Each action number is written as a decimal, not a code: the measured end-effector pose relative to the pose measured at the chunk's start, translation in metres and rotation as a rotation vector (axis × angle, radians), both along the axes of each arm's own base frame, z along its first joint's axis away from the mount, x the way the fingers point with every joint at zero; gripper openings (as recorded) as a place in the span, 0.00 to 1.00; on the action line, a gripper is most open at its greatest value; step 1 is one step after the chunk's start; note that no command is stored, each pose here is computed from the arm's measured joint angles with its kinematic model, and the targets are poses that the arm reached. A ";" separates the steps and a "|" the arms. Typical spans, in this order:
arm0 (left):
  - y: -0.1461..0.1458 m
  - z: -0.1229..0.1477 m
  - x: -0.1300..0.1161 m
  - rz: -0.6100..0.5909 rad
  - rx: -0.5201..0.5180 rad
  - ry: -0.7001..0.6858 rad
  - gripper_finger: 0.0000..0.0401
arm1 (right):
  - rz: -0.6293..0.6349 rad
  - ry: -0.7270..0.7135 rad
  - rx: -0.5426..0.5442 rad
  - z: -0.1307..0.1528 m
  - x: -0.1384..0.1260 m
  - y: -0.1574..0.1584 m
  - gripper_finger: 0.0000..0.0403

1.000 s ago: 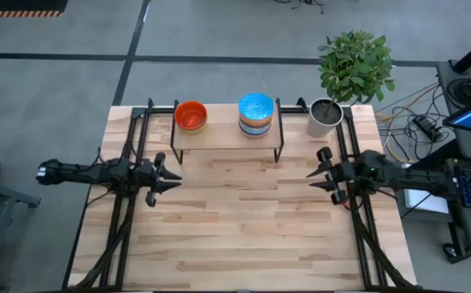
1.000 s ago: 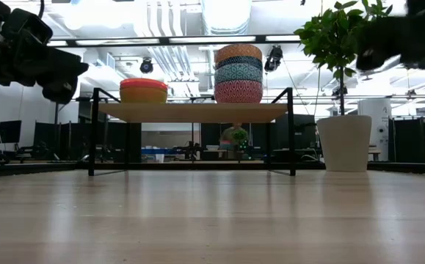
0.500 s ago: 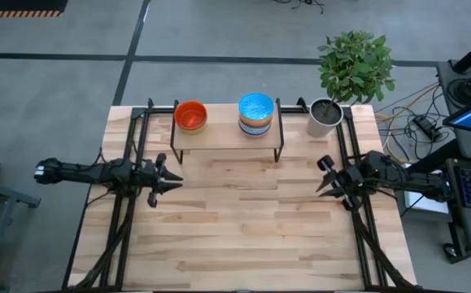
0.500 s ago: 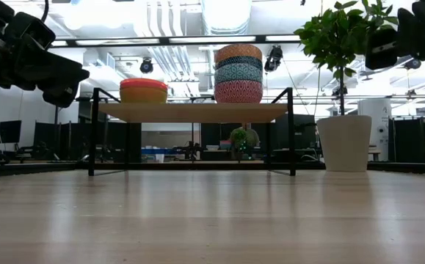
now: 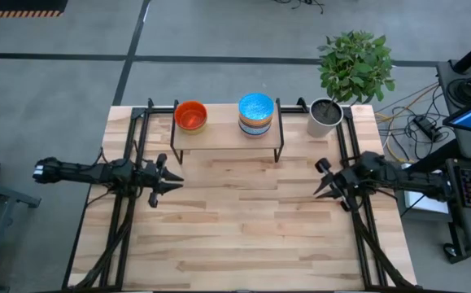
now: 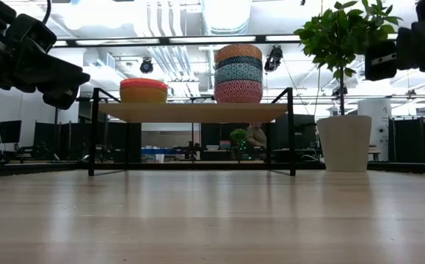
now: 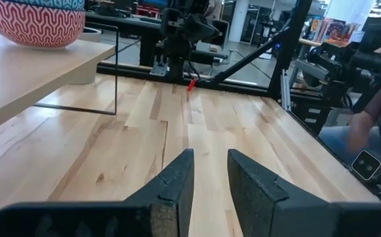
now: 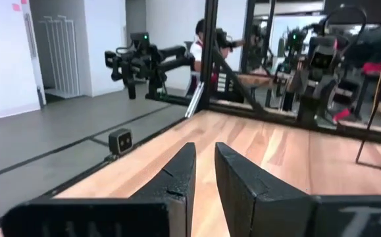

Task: Place and stack bowls onto a shelf
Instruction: Return to Home Position

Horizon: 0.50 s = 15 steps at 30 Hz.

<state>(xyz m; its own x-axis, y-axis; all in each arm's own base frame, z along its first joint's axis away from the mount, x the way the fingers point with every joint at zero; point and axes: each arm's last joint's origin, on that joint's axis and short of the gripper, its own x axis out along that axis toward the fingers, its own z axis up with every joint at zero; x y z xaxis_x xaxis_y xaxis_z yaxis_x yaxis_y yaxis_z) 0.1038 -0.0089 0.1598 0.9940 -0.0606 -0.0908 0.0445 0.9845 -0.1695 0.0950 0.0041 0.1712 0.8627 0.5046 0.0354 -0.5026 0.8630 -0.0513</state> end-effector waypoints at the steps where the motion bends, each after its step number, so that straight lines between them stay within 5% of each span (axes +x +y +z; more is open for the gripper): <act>1: 0.000 0.000 0.000 0.000 0.000 0.001 0.19 | 0.000 0.008 0.001 -0.001 0.000 0.000 0.12; 15: 0.000 0.000 0.000 0.000 0.000 0.003 0.19 | 0.000 0.056 0.006 -0.005 0.003 -0.001 0.12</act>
<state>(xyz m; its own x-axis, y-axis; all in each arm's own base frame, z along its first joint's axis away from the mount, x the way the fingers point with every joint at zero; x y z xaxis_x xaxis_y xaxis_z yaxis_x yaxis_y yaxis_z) 0.1040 -0.0089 0.1596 0.9937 -0.0602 -0.0942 0.0436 0.9846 -0.1694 0.0982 0.0036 0.1666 0.8636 0.5041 -0.0102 -0.5042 0.8634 -0.0176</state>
